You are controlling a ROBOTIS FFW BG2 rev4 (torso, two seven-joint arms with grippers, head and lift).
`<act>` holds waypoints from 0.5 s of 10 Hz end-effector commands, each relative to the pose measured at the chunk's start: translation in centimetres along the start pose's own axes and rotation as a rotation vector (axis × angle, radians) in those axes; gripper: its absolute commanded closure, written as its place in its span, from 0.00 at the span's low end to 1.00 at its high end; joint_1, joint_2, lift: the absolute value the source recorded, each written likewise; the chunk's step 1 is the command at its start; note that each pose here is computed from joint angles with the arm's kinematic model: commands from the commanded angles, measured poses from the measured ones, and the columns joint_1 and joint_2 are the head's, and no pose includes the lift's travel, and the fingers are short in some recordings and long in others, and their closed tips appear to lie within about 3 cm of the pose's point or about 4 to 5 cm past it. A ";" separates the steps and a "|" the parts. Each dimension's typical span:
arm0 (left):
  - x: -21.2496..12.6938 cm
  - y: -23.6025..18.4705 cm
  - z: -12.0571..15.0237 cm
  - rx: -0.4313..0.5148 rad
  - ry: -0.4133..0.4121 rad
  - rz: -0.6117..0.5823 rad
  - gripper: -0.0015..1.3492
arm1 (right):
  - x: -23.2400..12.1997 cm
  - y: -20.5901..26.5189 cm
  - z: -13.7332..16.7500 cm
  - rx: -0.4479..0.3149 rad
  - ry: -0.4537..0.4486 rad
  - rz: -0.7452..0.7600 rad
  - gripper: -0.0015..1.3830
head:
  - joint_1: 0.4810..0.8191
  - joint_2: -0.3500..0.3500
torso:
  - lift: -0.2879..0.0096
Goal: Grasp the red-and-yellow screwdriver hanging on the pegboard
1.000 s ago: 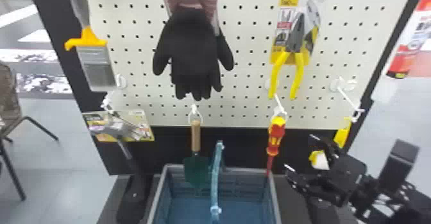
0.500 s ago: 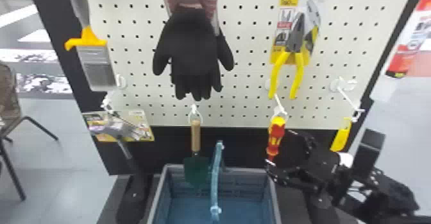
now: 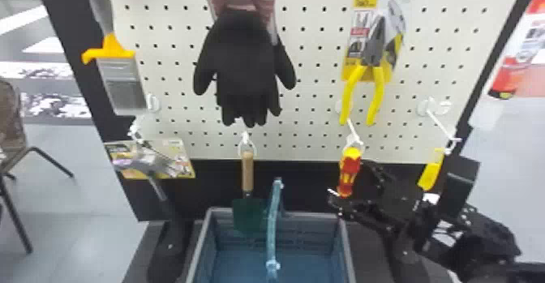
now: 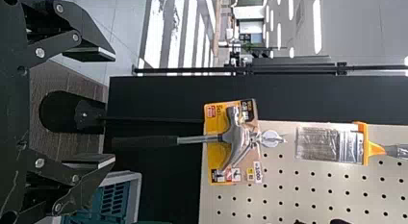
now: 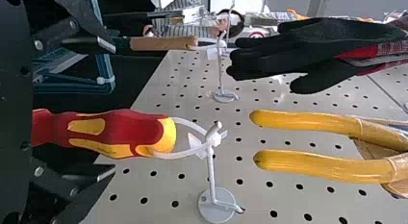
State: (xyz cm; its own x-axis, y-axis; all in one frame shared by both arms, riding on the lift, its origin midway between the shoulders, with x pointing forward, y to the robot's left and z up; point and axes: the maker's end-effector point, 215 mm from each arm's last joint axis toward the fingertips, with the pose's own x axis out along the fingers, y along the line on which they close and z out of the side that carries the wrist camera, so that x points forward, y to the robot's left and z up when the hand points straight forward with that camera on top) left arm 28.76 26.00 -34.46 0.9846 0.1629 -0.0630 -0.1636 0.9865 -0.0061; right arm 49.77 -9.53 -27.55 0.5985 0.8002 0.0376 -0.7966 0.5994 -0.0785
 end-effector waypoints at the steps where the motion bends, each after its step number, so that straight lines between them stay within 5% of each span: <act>1: 0.0 0.0 0.0 0.000 0.001 0.000 0.38 | 0.0 0.0 -0.1 0.006 -0.001 -0.005 0.49 | 0.20 0.50 | 0.63; 5: -0.1 0.0 -0.2 -0.001 0.005 0.001 0.38 | -0.2 0.2 0.2 -0.007 -0.003 -0.017 0.74 | 0.20 0.50 | 0.63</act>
State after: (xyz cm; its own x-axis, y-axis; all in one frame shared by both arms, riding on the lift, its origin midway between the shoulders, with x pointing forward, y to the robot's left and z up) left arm 28.62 26.01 -34.58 0.9843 0.1634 -0.0671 -0.1642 0.9864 -0.0068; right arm 49.55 -9.63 -27.59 0.6123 0.7895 0.0420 -0.7858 0.6136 -0.0774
